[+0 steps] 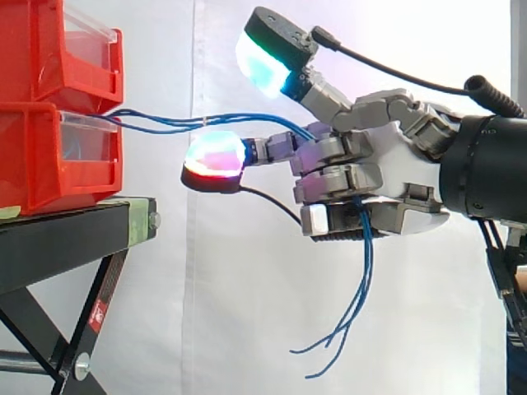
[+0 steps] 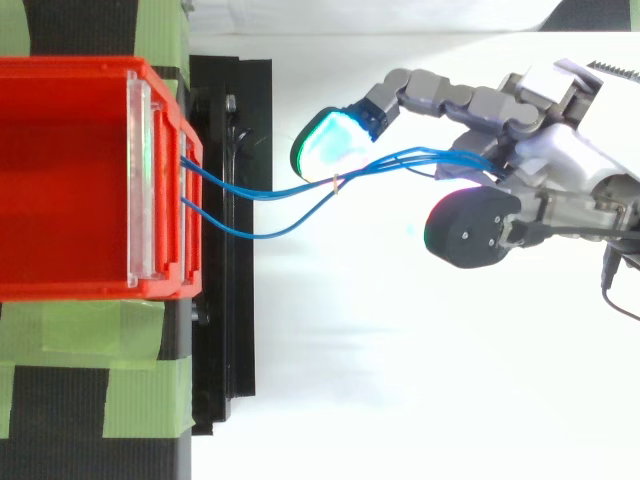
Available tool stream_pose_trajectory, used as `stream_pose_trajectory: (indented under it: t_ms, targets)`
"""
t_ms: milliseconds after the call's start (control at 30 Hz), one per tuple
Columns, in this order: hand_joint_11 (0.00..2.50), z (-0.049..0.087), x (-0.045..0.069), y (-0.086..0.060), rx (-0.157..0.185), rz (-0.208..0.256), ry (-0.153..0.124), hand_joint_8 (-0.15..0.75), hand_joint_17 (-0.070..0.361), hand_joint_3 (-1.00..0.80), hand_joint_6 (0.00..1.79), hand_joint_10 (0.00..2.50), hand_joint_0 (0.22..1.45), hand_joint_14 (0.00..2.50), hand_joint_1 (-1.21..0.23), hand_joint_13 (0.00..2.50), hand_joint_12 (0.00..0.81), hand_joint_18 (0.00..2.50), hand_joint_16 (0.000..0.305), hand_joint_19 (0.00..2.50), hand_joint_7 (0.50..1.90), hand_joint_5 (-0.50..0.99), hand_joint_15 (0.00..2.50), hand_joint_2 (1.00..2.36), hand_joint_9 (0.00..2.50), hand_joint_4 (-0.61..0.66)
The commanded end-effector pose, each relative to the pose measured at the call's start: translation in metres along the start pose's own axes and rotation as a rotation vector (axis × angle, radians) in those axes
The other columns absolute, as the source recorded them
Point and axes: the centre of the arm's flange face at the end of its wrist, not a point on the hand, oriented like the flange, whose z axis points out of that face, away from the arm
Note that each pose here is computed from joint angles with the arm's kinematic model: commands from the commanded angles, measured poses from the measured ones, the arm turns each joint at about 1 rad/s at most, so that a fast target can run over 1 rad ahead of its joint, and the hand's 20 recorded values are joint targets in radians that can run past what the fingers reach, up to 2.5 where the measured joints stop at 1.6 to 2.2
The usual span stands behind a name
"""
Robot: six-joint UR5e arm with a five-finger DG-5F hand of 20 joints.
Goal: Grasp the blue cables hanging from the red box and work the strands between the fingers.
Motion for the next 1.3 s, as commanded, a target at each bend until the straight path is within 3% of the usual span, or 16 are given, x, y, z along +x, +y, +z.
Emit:
stream_pose_trajectory:
  t_ms: [0,167,533,933,1267]
  targets:
    - [2.5,0.0012,0.0005,0.0014,-0.008,-0.019,-0.008,0.532,0.182,-0.96,0.01,2.5,0.77,2.5,-0.59,1.96,0.684,2.5,0.243,0.6,1.24,0.22,1.71,1.0,1.78,0.31]
    - [2.5,0.006,0.0034,0.0073,-0.027,-0.036,-0.027,0.532,0.182,-0.95,0.01,2.5,0.78,2.5,-0.6,1.96,0.684,2.5,0.243,0.6,1.27,0.24,1.71,1.0,1.78,0.3]
    - [2.5,0.0059,0.0079,0.0098,-0.033,-0.047,-0.025,0.532,0.182,-0.84,0.01,2.5,0.84,2.5,-0.64,1.96,0.684,2.5,0.243,0.6,1.41,0.3,1.71,1.01,1.78,0.26]
    - [2.5,0.0049,0.0086,0.0097,-0.03,-0.047,-0.029,0.532,0.182,-0.74,0.39,2.5,0.87,2.5,-0.68,1.96,0.684,2.5,0.243,0.6,1.32,0.24,1.71,1.01,1.78,0.27]
    - [2.5,0.0044,0.0082,0.009,-0.028,-0.05,-0.028,0.532,0.182,-0.64,0.44,2.5,0.88,2.5,-0.68,1.96,0.684,2.5,0.243,0.6,1.33,0.24,1.71,1.02,1.78,0.25]
